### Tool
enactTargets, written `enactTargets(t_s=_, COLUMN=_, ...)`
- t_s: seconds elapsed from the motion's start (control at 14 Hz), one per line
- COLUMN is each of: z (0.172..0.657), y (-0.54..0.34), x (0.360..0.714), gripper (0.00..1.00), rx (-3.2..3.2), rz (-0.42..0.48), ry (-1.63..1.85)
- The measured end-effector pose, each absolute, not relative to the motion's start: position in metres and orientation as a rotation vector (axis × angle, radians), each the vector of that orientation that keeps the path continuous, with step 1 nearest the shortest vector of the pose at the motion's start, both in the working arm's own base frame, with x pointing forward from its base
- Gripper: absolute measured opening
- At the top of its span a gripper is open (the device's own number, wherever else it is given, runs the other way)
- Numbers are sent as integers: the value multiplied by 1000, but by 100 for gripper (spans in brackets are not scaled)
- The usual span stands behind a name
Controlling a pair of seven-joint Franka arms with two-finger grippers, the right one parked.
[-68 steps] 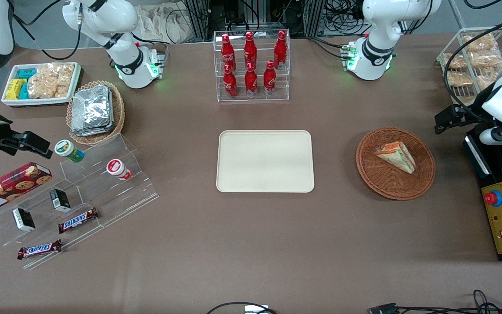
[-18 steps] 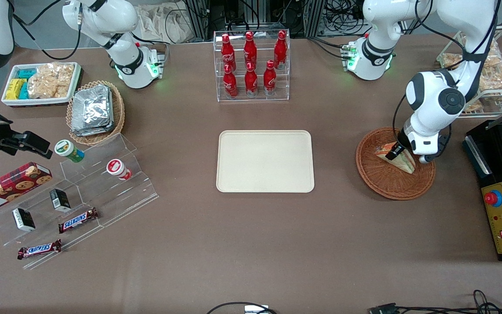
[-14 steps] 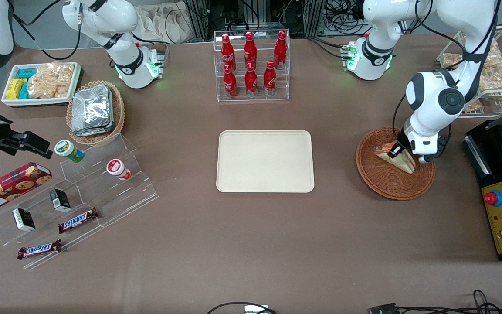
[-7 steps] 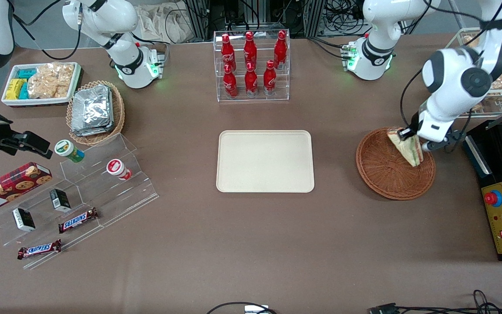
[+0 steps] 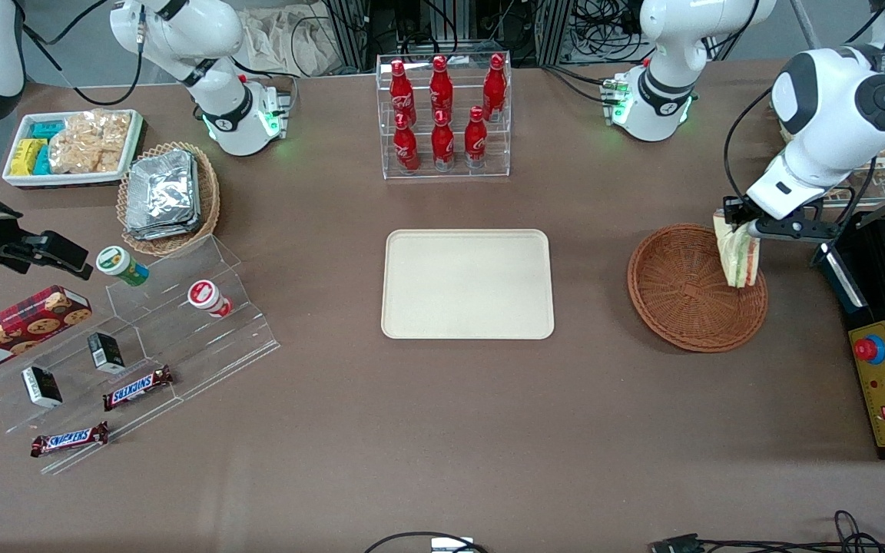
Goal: Place sandwich from basket to tray
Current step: 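Lift the sandwich out of the basket with the left gripper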
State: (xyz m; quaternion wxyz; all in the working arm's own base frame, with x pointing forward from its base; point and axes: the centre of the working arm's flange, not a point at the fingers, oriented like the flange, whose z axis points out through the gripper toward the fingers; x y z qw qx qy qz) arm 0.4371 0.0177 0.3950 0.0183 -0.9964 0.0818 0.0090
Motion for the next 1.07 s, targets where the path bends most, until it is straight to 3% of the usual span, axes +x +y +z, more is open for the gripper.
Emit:
enactTargets(t_s=0.43, z=436, y=-68, x=459, gripper=17, rx=-3048, rz=-78, ry=330)
enactTargets(t_s=0.71, z=451, y=-149, x=473, gripper=17, rx=-3058, rz=-67, ry=275)
enactTargets(t_s=1.07, z=435, y=-229, x=475, gripper=17, rx=-3098, rz=-27, ry=259)
